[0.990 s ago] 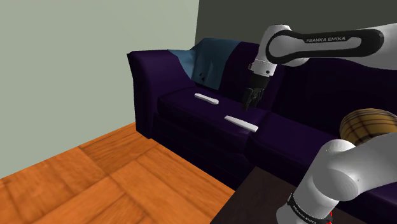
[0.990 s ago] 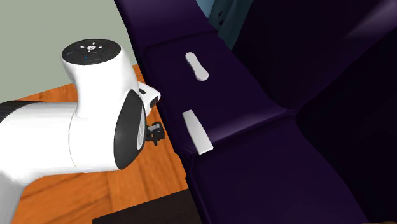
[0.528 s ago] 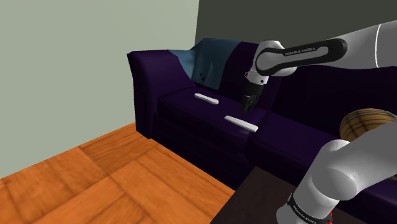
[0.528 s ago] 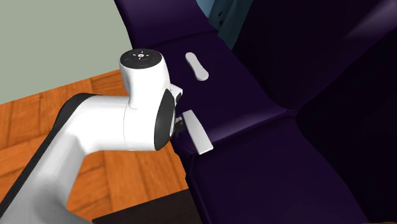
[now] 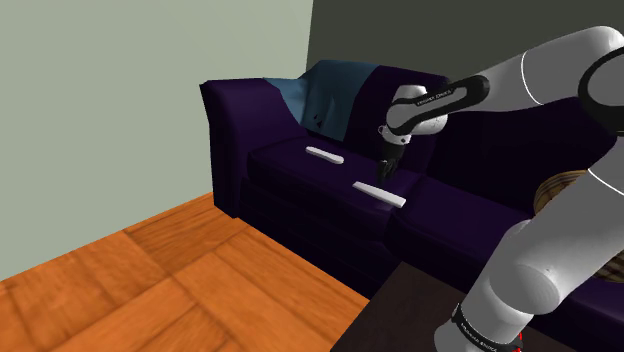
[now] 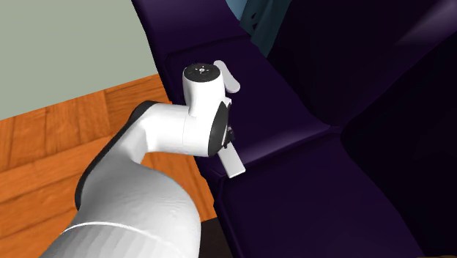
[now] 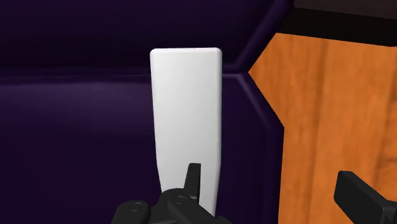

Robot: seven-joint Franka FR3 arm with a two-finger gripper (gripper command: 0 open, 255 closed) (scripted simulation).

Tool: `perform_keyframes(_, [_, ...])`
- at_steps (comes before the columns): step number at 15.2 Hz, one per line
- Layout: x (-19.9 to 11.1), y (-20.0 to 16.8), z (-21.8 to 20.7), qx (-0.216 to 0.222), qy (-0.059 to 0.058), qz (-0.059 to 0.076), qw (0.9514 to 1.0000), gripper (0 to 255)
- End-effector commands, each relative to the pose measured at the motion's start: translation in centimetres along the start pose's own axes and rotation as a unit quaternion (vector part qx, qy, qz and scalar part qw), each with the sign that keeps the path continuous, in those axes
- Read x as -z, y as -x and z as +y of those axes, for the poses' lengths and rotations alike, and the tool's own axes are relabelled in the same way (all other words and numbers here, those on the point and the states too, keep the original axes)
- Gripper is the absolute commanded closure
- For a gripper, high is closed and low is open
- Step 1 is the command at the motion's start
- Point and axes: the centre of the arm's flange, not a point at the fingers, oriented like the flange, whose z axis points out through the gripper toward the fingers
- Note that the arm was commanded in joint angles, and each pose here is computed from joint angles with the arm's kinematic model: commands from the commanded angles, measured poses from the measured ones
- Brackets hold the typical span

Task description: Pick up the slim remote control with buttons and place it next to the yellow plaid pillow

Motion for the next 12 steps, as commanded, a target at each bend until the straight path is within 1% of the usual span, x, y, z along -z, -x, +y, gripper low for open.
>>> perform_keyframes(1, [-1.4,-1.0,2.0,0.008,0.007,-0.002,0.9999,0])
perform_keyframes(4, [-3.5,-2.4,4.8,0.02,0.016,-0.004,0.9997,0])
perform_keyframes(5, [-3.8,-2.6,5.2,0.021,0.017,-0.004,0.9996,0])
perform_keyframes(12, [-7.8,-2.6,5.3,0.021,0.017,-0.004,0.9996,0])
